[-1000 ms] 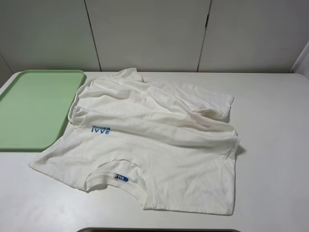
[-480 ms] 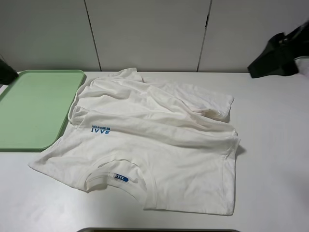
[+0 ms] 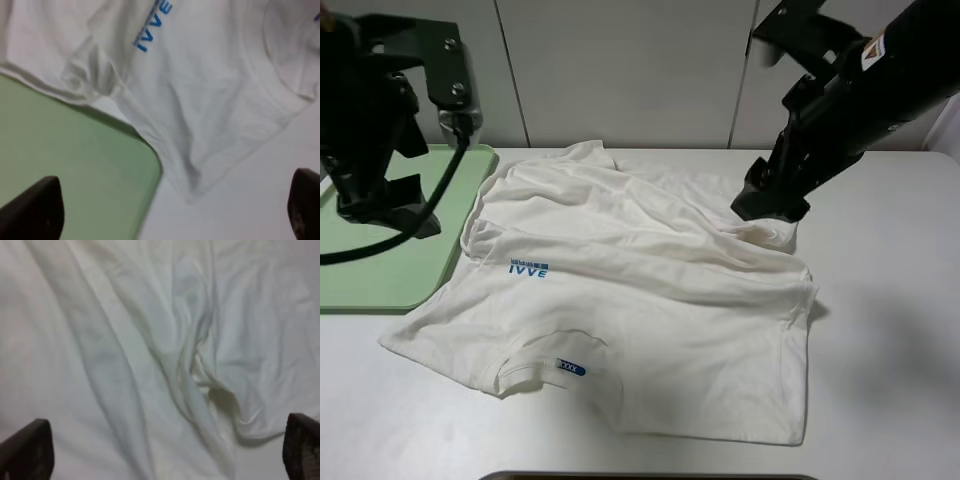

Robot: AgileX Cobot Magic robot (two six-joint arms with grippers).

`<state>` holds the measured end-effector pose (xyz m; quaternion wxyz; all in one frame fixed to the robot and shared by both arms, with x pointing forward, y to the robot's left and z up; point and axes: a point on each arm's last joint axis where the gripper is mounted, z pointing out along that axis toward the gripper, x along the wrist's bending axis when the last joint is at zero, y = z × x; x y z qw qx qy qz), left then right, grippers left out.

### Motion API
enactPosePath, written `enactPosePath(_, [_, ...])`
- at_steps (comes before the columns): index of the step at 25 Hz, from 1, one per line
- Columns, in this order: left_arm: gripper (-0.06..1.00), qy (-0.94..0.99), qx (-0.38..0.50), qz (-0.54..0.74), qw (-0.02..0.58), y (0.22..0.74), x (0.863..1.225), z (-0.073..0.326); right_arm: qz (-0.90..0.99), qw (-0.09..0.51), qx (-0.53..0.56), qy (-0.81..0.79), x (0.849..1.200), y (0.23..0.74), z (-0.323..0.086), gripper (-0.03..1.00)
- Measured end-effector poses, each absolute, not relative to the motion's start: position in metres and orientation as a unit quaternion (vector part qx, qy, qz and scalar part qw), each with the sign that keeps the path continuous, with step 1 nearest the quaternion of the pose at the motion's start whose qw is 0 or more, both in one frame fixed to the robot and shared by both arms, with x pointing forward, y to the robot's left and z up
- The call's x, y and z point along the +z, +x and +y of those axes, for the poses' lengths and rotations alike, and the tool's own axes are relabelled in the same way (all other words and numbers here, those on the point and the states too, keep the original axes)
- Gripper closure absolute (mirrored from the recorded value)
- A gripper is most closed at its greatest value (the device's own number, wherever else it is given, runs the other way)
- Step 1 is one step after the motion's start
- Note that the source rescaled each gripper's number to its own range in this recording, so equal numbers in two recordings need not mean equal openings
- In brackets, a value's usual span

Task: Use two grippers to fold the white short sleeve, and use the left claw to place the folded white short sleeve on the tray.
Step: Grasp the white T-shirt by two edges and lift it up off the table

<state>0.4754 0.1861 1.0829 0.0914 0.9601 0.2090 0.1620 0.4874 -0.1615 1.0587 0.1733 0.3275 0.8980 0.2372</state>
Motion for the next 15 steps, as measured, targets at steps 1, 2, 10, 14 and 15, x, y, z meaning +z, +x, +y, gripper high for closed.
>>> enactPosePath(1, [0.07,0.963,0.167,0.192,0.090,0.479,1.080,0.185,0.909,0.180,0.222,0.304,1.056,0.487,-0.159,-0.03])
enactPosePath(2, [0.07,0.965,0.172,0.180,0.088,0.482,1.078,0.183,0.917,0.185,0.210,0.285,1.054,0.487,-0.157,-0.03])
enactPosePath(10, [0.07,0.976,0.173,0.113,0.070,0.515,1.039,0.167,0.964,0.178,0.136,0.145,1.026,0.490,-0.142,-0.03])
enactPosePath(14, [0.07,0.987,0.146,0.052,0.041,0.525,1.013,0.162,0.967,0.173,0.131,0.132,1.013,0.497,-0.136,-0.03])
enactPosePath(15, [0.07,0.988,0.143,0.040,0.037,0.528,1.008,0.162,0.968,0.171,0.129,0.131,1.009,0.498,-0.135,-0.03])
